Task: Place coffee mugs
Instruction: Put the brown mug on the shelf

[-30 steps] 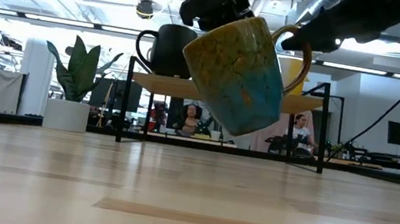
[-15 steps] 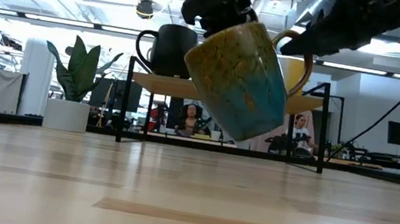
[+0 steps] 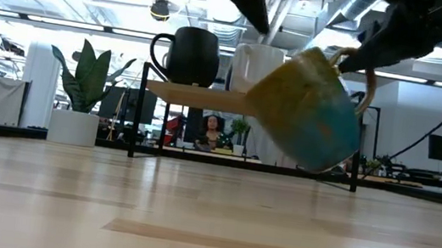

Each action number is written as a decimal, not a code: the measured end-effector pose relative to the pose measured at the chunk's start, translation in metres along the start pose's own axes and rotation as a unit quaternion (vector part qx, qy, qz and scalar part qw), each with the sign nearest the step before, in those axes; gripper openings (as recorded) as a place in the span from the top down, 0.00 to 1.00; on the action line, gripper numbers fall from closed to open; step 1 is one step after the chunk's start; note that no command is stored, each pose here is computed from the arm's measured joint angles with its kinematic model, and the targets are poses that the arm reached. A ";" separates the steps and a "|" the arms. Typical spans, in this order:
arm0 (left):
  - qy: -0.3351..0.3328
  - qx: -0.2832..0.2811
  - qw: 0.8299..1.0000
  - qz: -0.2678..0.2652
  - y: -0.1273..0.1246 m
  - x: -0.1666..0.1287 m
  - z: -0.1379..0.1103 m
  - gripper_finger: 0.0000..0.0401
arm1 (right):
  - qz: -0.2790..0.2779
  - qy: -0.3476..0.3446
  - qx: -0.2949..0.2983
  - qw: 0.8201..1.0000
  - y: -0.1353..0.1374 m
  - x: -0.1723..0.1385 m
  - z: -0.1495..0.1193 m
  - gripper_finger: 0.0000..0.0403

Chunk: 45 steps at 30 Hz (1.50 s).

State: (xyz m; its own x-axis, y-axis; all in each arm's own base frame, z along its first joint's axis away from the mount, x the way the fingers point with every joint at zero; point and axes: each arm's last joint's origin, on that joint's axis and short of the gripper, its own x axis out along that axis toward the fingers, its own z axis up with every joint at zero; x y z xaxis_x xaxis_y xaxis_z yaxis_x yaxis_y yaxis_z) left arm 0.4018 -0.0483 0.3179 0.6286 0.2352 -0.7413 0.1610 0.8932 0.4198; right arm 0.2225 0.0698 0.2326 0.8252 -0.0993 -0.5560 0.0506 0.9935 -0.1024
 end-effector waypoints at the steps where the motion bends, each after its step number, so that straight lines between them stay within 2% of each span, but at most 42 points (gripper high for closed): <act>1: -0.002 -0.006 1.000 0.000 0.001 -0.008 0.000 0.87 | -0.001 0.001 0.006 1.000 -0.002 -0.006 0.000 0.81; 6: 0.014 -0.033 0.999 -0.013 0.003 -0.046 -0.014 0.87 | -0.024 -0.024 0.027 0.999 -0.009 -0.037 0.001 0.81; 12: -0.005 -0.068 0.998 -0.017 -0.013 -0.067 -0.053 0.99 | -0.065 -0.099 0.027 0.993 -0.008 -0.068 0.007 0.81; 16: -0.073 -0.092 0.993 -0.009 -0.030 -0.071 -0.086 1.00 | -0.127 -0.155 0.039 0.979 -0.009 -0.080 0.015 0.81; 20: -0.161 -0.122 0.979 0.021 -0.040 -0.081 -0.113 1.00 | -0.212 -0.196 0.055 0.956 -0.015 -0.086 0.024 0.81; 24: -0.225 -0.136 0.964 0.044 -0.044 -0.097 -0.132 1.00 | -0.282 -0.205 0.070 0.935 -0.021 -0.088 0.028 0.81; 29: -0.285 -0.137 0.945 0.081 -0.047 -0.113 -0.141 1.00 | -0.346 -0.201 0.090 0.912 -0.026 -0.089 0.027 0.81; 32: -0.303 -0.125 0.940 0.093 -0.050 -0.114 -0.142 1.00 | -0.369 -0.200 0.108 0.901 -0.028 -0.084 0.027 0.81; 37: -0.303 -0.117 0.941 0.098 -0.051 -0.113 -0.141 1.00 | -0.404 -0.187 0.118 0.888 -0.026 -0.066 0.025 0.81; 42: -0.303 -0.117 0.941 0.098 -0.051 -0.113 -0.141 1.00 | -0.474 -0.176 0.124 0.854 -0.023 -0.044 0.020 0.81; 45: -0.303 -0.117 0.941 0.098 -0.051 -0.113 -0.141 1.00 | -0.494 -0.176 0.127 0.842 -0.022 -0.036 0.018 0.81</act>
State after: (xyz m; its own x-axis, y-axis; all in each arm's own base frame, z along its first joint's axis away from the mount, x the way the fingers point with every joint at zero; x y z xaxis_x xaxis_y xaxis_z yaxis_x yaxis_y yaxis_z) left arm 0.2149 -0.0660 0.3066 0.9587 0.2054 -0.1968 -0.1302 0.9319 0.3385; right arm 0.2022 0.0528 0.2695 0.4231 -0.9059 -0.0199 0.8919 0.4203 -0.1668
